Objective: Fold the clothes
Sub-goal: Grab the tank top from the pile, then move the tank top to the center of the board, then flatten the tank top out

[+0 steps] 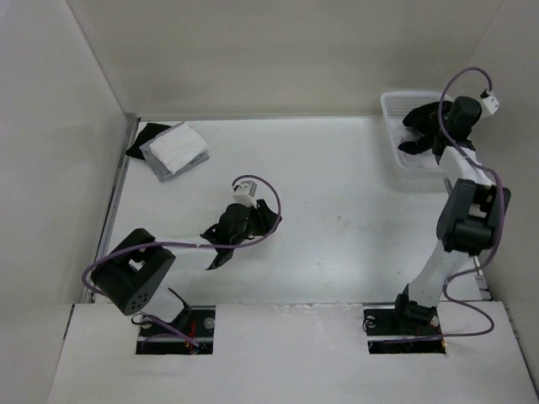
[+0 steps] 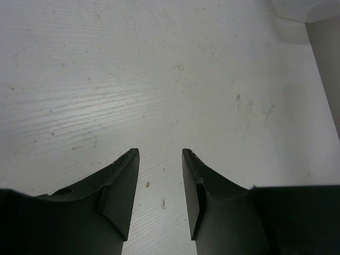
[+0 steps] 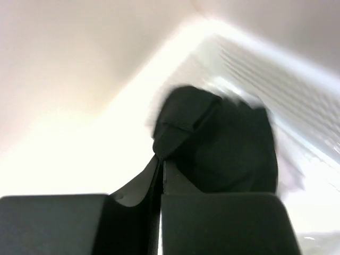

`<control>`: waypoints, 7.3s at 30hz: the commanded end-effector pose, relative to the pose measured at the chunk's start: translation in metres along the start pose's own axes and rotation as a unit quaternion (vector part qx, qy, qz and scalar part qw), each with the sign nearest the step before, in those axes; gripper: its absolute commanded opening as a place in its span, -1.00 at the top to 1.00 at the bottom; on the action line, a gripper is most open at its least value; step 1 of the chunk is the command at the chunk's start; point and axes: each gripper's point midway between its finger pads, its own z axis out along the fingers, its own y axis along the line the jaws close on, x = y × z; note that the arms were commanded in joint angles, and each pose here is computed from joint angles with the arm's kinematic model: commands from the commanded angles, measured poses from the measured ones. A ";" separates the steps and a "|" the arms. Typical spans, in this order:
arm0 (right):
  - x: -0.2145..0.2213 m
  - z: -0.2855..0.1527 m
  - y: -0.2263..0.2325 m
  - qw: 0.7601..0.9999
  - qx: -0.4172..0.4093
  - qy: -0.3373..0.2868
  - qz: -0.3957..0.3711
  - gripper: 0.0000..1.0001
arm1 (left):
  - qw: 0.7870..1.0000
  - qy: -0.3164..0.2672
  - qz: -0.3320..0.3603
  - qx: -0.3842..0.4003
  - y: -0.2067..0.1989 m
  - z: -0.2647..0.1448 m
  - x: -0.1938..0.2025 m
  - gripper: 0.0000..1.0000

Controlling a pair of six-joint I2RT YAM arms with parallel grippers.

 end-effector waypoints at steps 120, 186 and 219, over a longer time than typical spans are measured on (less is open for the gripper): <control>0.212 -0.318 0.231 0.906 -0.322 0.241 -0.136 0.28 | 0.936 -0.221 -0.208 -0.179 0.096 -0.146 -0.102 0.79; 0.307 -0.358 0.025 0.905 -0.195 0.366 -0.095 0.32 | 0.981 -0.001 -0.081 -0.177 0.093 -0.088 0.026 0.62; 0.281 -0.407 0.012 0.877 -0.176 0.402 -0.197 -0.14 | 0.958 -0.214 -0.169 -0.092 0.067 -0.151 -0.148 0.91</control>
